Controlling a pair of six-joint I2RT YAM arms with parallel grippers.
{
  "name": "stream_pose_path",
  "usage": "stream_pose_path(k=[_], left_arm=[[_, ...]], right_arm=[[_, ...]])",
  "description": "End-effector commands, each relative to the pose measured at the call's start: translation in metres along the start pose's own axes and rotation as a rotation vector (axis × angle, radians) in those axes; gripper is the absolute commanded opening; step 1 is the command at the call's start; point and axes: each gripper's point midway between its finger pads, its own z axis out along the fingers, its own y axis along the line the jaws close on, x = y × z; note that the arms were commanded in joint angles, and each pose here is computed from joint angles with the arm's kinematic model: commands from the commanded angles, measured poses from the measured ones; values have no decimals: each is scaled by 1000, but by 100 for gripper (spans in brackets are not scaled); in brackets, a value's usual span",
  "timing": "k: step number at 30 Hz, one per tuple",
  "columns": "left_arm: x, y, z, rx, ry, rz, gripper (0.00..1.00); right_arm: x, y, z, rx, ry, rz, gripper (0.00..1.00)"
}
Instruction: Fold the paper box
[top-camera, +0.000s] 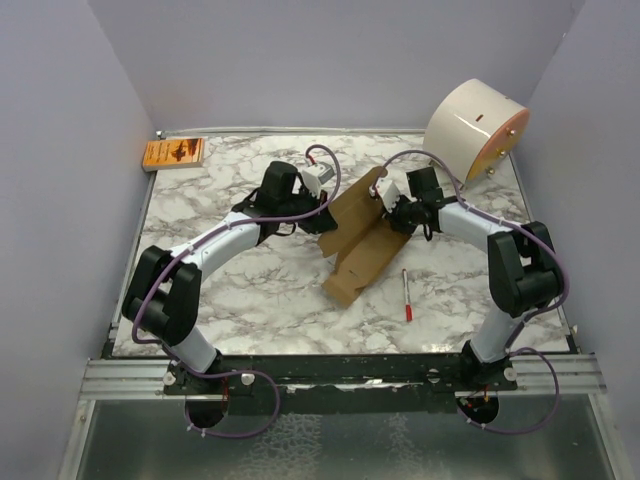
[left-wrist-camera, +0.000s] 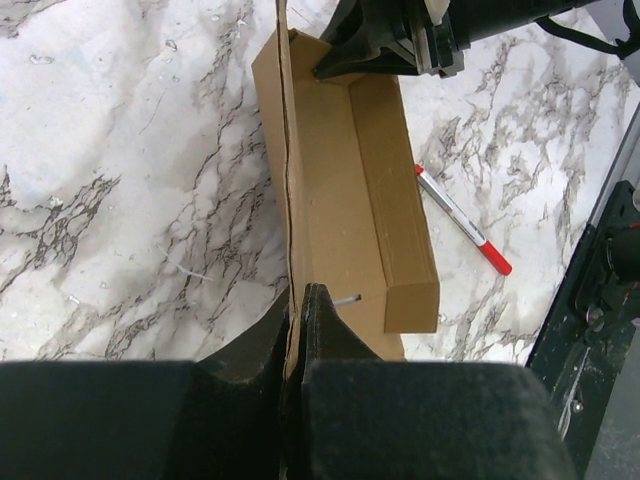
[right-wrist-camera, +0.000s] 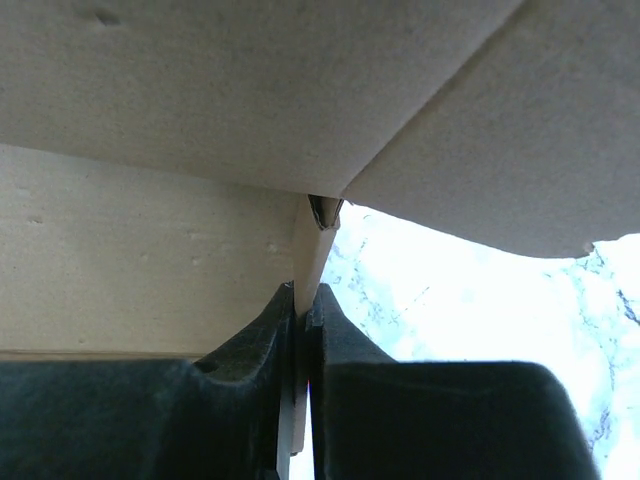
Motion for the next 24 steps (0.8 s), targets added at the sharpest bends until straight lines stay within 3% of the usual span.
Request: stream_pose_path(k=[1, 4, 10, 13, 17, 21, 22, 24], left_arm=[[-25, -7, -3, 3, -64, 61, 0], [-25, -7, -3, -1, -62, 63, 0], [-24, -7, -4, -6, -60, 68, 0], [-25, -7, -5, -7, -61, 69, 0], [-27, -8, -6, -9, -68, 75, 0], [-28, -10, -6, -5, -69, 76, 0], [-28, -11, -6, -4, -68, 76, 0], [-29, -10, -6, -8, -69, 77, 0]], right_arm=[[-7, -9, -4, 60, -15, -38, 16], [-9, -7, -6, 53, -21, -38, 30], [-11, -11, -9, 70, -24, -46, 31], [-10, -14, -10, 90, -19, -50, 26], [-9, -15, -10, 102, -18, -50, 3], [-8, -17, -10, 118, -20, -48, 1], [-8, -16, -10, 111, -22, -43, 5], [-10, -13, -10, 95, -28, -38, 23]])
